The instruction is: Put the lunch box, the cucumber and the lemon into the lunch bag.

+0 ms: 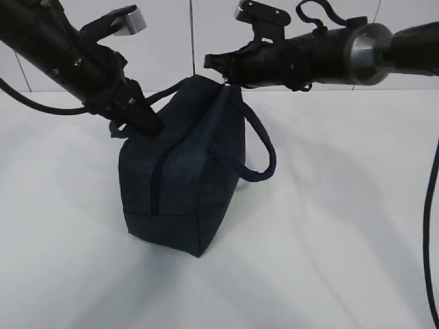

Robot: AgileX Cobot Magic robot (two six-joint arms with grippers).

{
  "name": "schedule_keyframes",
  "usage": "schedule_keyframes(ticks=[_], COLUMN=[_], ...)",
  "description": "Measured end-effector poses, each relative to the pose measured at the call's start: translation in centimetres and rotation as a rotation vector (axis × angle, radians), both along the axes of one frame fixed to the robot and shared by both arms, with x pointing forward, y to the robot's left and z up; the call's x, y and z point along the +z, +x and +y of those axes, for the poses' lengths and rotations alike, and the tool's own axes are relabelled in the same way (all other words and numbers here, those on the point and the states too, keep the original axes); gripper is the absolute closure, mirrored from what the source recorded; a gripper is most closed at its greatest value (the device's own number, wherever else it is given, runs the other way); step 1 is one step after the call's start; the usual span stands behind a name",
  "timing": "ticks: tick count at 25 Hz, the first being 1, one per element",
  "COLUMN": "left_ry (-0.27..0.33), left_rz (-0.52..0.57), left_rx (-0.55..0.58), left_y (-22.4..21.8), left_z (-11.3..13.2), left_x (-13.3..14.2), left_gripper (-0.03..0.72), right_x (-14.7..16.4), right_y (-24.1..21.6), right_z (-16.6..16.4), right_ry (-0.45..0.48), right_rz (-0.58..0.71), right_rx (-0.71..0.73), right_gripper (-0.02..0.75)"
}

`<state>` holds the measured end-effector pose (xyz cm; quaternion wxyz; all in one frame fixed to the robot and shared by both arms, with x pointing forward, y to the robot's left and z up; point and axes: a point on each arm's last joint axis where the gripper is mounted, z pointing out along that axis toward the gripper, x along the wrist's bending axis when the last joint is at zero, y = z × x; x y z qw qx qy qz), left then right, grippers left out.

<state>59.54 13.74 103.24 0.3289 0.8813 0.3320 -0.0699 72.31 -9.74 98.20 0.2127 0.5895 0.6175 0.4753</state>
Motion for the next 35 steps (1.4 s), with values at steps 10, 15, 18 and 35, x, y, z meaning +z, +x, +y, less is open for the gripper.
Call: schedule_keyframes(ticks=[10, 15, 18, 35], left_ry=[0.003, 0.0, -0.004, -0.108], left_rz=[0.013, 0.038, 0.046, -0.141], left_rx=[-0.011, 0.013, 0.05, 0.161], left_y=[-0.2, -0.2, 0.0, 2.7], left_z=[0.0, 0.0, 0.0, -0.7], left_x=[0.0, 0.0, 0.0, 3.5], left_gripper=[0.687, 0.68, 0.61, 0.326], right_x=[-1.2, 0.6, 1.8, 2.7], right_y=[0.3, -0.1, -0.5, -0.7], right_z=[-0.1, -0.2, -0.4, -0.6], right_ry=[-0.025, -0.023, -0.026, -0.024], right_rz=[0.062, 0.059, 0.064, 0.059], right_rx=[-0.007, -0.01, -0.012, -0.015], right_gripper=[0.738, 0.738, 0.738, 0.738])
